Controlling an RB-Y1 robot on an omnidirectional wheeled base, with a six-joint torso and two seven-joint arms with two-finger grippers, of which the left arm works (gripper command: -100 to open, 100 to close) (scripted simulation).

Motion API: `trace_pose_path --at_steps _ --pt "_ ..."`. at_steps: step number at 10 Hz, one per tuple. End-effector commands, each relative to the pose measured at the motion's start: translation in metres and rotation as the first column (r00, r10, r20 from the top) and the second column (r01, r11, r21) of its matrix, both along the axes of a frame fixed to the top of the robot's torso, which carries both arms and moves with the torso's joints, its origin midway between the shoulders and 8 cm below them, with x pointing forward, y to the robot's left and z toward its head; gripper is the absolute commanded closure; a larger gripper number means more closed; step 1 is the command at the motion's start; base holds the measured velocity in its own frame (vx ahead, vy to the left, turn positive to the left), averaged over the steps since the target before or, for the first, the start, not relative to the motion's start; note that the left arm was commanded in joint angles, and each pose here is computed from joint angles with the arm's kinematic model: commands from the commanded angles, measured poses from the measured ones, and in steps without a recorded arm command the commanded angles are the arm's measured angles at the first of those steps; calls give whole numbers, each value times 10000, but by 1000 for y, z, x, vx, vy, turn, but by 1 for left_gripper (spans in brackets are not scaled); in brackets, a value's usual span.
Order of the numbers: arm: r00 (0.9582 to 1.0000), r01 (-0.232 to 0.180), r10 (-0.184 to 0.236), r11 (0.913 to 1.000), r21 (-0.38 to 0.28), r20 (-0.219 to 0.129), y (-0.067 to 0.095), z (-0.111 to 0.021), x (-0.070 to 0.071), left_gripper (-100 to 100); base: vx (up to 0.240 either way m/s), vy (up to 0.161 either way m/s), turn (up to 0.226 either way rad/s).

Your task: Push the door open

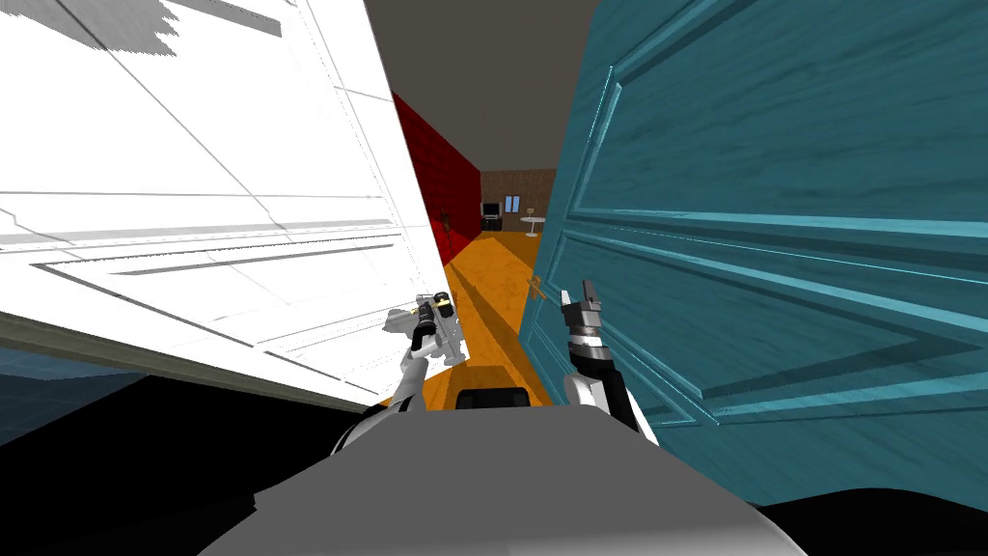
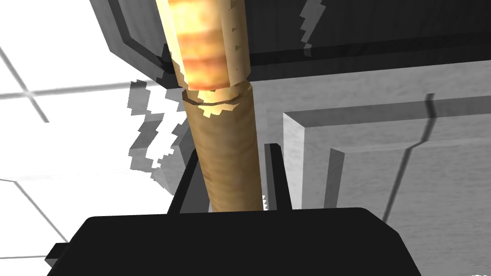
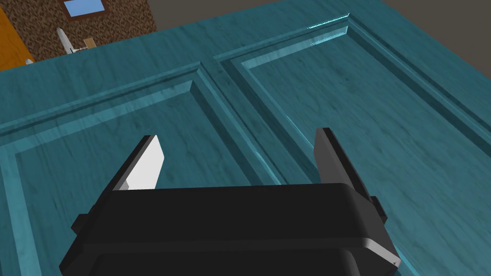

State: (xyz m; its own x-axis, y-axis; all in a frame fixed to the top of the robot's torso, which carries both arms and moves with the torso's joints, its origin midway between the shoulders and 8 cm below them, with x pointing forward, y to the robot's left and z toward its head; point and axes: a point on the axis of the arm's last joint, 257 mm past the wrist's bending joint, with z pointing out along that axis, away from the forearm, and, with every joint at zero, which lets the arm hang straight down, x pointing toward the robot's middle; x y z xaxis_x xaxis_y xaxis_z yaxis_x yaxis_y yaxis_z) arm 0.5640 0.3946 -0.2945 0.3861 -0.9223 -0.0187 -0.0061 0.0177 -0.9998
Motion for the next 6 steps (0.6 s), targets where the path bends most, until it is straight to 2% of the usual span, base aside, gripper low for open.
trace_pose_path --at_steps 1,2,4,5,6 --pt "9983 -477 467 9984 306 337 25 18 -2 100 145 67 -107" --pt "9983 -477 467 9984 306 337 25 18 -2 100 110 54 -14" --pt "9926 -1121 1096 9926 463 524 51 27 -9 100 138 60 -88" --pt "9926 -1121 1096 9926 463 524 51 27 -9 100 126 53 -36" --pt "9903 -1298 1269 9903 495 572 58 29 -12 100 87 44 -18"
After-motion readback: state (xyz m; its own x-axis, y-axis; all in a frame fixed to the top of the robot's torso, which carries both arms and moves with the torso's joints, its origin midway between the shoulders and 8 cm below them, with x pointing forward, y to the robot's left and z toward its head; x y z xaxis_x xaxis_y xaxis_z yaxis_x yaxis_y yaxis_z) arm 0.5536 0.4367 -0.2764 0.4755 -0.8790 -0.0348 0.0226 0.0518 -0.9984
